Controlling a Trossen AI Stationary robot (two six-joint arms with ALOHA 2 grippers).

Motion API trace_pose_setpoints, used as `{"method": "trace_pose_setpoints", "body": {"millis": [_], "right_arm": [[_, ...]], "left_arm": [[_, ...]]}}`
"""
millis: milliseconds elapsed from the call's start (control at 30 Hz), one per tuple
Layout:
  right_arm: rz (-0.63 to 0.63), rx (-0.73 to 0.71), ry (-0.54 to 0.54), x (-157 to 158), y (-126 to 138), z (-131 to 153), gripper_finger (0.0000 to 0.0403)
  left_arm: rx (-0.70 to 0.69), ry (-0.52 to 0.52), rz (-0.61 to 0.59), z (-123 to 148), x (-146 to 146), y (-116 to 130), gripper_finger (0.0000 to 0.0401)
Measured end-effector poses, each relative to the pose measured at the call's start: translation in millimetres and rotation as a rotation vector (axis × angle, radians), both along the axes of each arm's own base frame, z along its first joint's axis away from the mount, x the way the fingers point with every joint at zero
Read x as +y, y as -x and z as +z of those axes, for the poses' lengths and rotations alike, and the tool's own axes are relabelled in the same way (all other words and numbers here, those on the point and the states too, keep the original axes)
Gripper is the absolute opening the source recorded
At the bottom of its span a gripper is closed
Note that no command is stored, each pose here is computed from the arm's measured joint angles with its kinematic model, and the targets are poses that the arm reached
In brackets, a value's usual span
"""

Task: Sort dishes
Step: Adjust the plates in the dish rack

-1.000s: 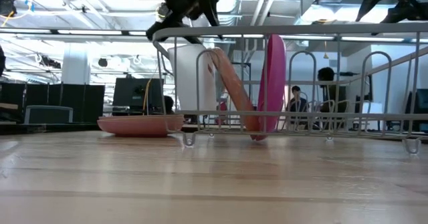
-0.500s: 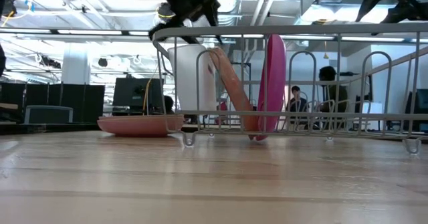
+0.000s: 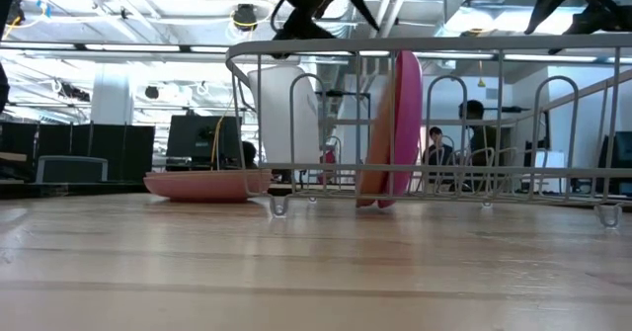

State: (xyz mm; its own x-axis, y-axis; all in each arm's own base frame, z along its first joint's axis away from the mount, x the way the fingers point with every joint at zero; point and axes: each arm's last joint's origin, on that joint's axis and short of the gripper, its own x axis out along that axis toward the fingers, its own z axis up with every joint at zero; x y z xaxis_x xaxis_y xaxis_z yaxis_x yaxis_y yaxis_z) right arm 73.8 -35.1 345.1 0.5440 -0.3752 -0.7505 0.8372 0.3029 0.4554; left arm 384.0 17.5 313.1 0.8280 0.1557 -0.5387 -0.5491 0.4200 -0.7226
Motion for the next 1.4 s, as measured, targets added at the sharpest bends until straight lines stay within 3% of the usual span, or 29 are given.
{"method": "trace_pose_setpoints", "body": {"millis": [333, 467, 633, 800, 1000, 1400], "right_arm": [[0.002, 0.002, 0.001, 0.0, 0.1, -0.1, 0.0249], [0.001, 0.002, 0.001, 0.0, 0.1, -0.1, 0.0249], [-0.008, -0.004, -0.006, 0.0, 0.0, 0.0, 0.0249], [-0.025, -0.018, -0.022, 0.0, -0.4, 0.1, 0.0249], [-0.056, -0.039, -0.046, -0.1, -0.6, 0.4, 0.0249], [-0.138, -0.143, -0.092, -2.3, -6.6, 4.5, 0.0249]], "left_arm": [[0.053, -0.004, 0.025, -0.4, 10.5, 6.2, 0.0173], [0.103, 0.012, 0.029, 11.7, 18.8, 14.3, 0.0173], [0.265, -0.047, -0.006, 32.1, 26.0, 36.7, 0.0173], [0.485, -0.099, -0.018, 40.5, 30.0, 74.8, 0.0173], [0.572, -0.114, -0.034, 17.7, 38.3, 107.5, 0.0173], [0.469, 0.035, -0.113, -45.9, 27.2, 156.0, 0.0182]]}}
